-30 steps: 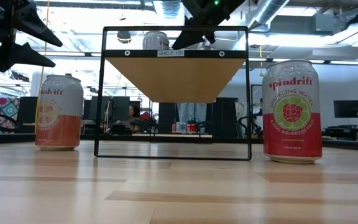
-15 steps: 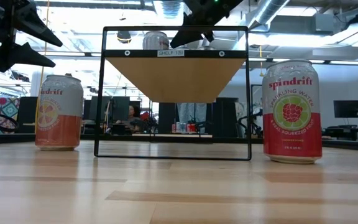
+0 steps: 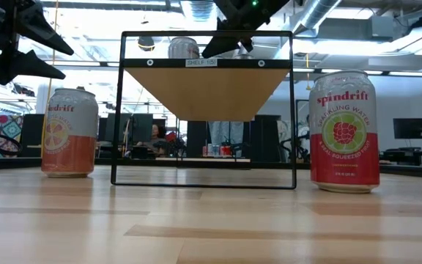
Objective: Place canned beverage on shelf
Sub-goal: Put the top right orange-white soda can on the shelf
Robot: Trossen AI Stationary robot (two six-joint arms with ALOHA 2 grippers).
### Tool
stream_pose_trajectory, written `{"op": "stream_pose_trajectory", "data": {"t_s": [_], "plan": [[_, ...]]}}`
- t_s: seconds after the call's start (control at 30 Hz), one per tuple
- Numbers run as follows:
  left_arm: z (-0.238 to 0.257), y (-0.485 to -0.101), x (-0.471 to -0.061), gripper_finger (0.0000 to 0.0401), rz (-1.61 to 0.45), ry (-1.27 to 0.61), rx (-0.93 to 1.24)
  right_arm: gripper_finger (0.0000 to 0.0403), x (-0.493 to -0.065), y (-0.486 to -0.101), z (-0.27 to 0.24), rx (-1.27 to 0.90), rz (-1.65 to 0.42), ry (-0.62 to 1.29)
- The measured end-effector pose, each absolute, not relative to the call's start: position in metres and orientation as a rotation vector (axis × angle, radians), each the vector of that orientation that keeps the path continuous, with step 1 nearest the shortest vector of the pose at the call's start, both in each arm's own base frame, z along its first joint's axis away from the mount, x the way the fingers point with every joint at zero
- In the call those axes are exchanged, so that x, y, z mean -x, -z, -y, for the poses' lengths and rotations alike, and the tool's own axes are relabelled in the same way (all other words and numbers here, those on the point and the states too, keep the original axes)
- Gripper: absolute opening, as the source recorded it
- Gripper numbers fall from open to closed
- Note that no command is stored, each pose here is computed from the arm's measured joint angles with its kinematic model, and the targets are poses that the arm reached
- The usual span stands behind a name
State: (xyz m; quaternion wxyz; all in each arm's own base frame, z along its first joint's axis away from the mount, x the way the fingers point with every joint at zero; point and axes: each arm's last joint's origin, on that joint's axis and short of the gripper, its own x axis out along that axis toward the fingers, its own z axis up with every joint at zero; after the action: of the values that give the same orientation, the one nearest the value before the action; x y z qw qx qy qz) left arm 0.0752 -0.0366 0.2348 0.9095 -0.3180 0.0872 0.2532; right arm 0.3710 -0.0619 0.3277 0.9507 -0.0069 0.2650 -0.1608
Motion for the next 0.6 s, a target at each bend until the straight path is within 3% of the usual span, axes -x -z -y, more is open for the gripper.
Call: {"op": "stream_pose_trajectory", "data": {"t_s": [0.27,0.6], "plan": [[0.037,-0.235,-0.075,0.0270,-0.179,-0.523,0.655,0.0000,-0.374,-0.325,0.040,0.004,-0.554,0.271],[0.037,-0.235,-0.075,0.0270,-0.178,-0.524,0.656,0.0000,-0.376,-0.325,0.057,0.019,-0.523,0.307]]}}
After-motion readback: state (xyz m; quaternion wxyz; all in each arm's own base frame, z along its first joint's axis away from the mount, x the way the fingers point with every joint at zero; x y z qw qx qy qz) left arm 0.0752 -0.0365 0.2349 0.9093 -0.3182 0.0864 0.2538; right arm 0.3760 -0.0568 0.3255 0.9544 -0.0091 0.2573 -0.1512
